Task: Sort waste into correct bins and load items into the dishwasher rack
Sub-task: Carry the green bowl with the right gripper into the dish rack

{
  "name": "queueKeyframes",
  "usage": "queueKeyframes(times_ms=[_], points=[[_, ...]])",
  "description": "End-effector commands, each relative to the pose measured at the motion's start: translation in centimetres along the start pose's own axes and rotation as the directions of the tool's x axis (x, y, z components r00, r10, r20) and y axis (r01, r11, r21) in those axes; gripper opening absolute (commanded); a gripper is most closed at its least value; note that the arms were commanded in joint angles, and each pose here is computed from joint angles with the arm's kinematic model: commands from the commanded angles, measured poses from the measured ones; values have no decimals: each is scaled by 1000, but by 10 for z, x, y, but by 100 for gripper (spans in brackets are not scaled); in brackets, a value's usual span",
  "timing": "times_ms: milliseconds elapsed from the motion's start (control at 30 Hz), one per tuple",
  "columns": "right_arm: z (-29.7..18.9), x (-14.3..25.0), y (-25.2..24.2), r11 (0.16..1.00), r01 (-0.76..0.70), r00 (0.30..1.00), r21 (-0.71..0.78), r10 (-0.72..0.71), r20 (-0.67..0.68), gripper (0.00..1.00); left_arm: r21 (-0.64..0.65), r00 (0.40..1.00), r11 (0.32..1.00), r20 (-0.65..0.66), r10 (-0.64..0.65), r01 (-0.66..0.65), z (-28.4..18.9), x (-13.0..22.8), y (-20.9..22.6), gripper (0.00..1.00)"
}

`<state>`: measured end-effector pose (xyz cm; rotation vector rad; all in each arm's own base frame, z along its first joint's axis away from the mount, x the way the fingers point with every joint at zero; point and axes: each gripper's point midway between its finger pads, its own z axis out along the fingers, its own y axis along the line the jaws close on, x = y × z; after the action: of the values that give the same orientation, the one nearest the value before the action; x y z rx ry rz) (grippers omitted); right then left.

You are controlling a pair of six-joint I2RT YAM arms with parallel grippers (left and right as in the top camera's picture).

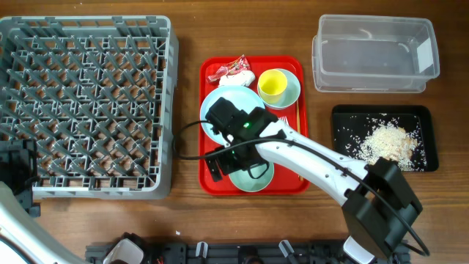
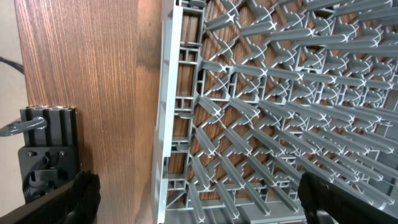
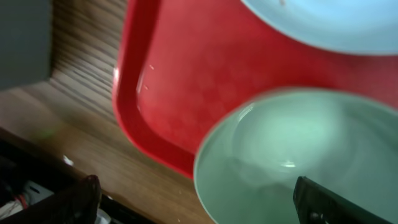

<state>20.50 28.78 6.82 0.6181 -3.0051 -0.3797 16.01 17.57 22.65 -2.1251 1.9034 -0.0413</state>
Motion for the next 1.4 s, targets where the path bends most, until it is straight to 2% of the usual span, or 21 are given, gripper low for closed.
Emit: queueKeyframes(times_ms=[0,67,100,133,233,300,500,700,867,933,1033,1133,1233,1367], points=[[2,0,-12,997,-35,999,71,35,7,93,8,1000,1000,-10,-21,21,0,1,0,100],[3,-2,-8,997,-37,999,63,36,21,66,7,1000,1000,-10,-21,21,0,1,0,100],[4,-3,-5,998,-29,999,58,27,30,58,7,1000,1000,-11,-21,21,0,1,0,100],[5,-5,0,998,-14,999,57,12,44,54,7,1000,1000,-11,-21,21,0,1,0,100],[10,-8,13,996,36,995,80,-43,86,52,5,1000,1000,-13,-21,21,0,2,1,100],[17,-4,14,990,21,995,138,-34,94,53,4,1000,1000,-13,-20,21,0,2,1,100],[48,4,4,972,21,999,233,-31,38,51,-1,1000,1000,-12,-17,17,0,2,2,100],[51,8,-1,966,46,999,256,-51,14,37,-2,1000,1000,-11,-18,18,0,1,2,100],[46,4,-19,934,45,997,353,-62,36,12,-6,1000,1000,-12,-17,17,0,2,3,100],[46,4,-19,934,56,997,354,-73,35,4,-6,1000,1000,-12,-17,17,0,2,3,100],[48,8,-12,945,75,997,318,-82,10,4,-12,1000,1000,-6,-17,17,0,1,4,100],[35,4,1,954,74,997,290,-80,6,4,-12,1000,1000,-6,-18,18,0,1,4,100],[3,-17,24,962,93,992,257,-112,60,4,-11,1000,1000,-6,-18,18,0,1,4,100],[-68,-68,85,967,221,935,130,-247,253,4,-11,1000,1000,-6,-18,18,0,1,4,100]])
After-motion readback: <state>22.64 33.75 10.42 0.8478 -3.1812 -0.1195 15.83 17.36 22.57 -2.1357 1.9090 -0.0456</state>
